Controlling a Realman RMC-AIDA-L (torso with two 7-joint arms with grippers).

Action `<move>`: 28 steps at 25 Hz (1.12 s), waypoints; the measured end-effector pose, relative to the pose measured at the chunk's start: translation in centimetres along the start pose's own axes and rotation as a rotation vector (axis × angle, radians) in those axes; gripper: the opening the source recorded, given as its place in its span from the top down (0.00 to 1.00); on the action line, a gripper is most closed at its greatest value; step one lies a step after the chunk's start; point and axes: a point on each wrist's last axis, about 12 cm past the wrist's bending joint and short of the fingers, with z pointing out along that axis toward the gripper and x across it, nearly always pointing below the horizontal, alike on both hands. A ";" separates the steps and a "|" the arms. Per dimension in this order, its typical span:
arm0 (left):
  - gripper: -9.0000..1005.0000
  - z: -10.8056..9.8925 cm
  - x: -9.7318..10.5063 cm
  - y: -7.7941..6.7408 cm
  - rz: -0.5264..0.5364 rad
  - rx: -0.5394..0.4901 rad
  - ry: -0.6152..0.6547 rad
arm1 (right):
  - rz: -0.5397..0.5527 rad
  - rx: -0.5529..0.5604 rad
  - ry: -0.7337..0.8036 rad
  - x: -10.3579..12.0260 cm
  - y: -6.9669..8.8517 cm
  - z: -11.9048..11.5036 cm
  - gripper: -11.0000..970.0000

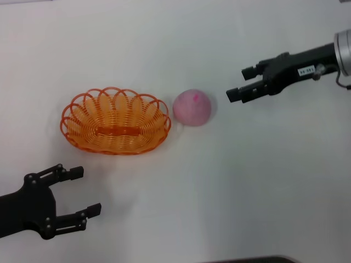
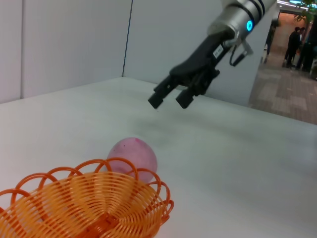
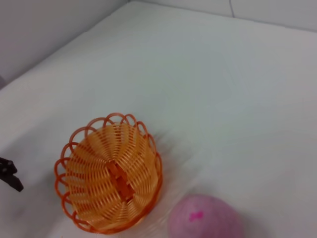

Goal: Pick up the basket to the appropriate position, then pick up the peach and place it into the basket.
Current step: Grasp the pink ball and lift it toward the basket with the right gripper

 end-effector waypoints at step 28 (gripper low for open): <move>0.15 -0.3 0.2 -0.3 -0.006 -0.002 -0.001 | -0.225 0.031 0.283 -6.0 3.0 6.4 0.11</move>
